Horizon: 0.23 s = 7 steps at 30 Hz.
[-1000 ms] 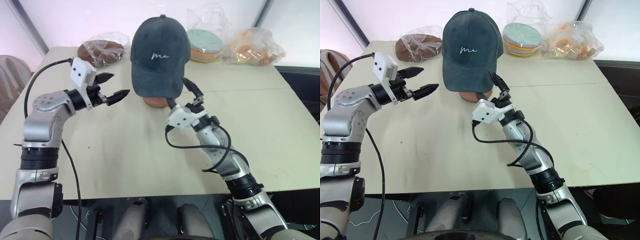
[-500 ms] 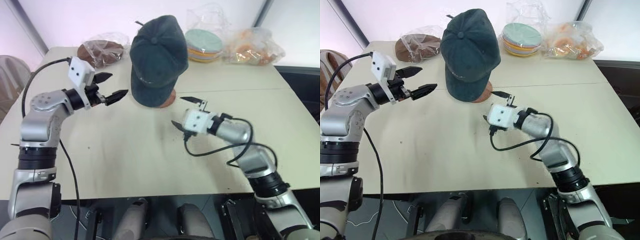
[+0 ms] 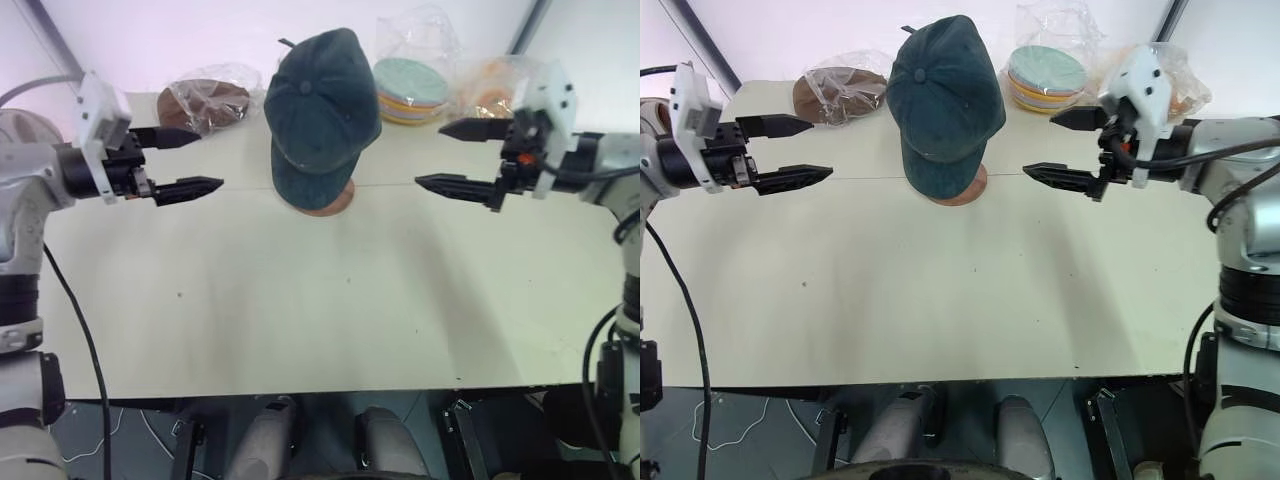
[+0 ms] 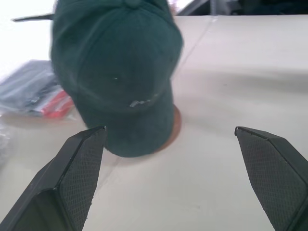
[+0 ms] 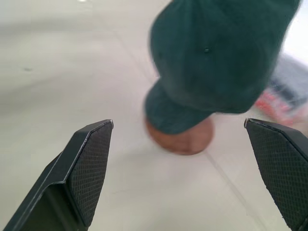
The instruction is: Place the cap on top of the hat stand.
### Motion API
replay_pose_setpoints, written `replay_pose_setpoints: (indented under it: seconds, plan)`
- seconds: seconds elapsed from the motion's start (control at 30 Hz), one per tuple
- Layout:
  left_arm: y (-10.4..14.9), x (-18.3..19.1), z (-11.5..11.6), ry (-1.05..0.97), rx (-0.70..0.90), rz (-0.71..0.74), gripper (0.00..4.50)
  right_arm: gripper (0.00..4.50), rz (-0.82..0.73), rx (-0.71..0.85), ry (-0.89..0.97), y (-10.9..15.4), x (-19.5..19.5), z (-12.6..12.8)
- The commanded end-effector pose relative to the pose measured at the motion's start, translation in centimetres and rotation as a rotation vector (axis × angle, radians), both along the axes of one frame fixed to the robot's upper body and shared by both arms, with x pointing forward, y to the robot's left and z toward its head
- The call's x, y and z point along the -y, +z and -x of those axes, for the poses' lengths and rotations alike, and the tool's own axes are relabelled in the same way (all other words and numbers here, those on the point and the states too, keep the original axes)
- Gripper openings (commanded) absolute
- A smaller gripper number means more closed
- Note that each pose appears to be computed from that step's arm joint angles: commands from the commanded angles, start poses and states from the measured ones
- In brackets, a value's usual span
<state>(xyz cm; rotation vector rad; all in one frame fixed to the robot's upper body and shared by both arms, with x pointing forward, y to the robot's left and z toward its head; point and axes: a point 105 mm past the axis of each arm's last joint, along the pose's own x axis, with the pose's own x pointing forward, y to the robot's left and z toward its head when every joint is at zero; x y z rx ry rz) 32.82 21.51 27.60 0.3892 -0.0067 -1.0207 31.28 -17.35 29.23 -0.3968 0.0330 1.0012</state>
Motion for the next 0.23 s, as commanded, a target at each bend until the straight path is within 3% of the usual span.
replay_pose_setpoints:
  seconds: [0.03, 0.23]
  plan:
    - [1.04, -0.15, 0.56, -0.035, 0.013, -0.02, 4.5, 4.48, -0.049, 0.013, 0.034, 1.39, -0.09, 0.94]
    - [0.82, 0.04, 0.99, -0.071, -0.005, -0.026, 4.5, 4.48, -0.051, 0.02, 0.018, 1.14, -0.14, 1.1]
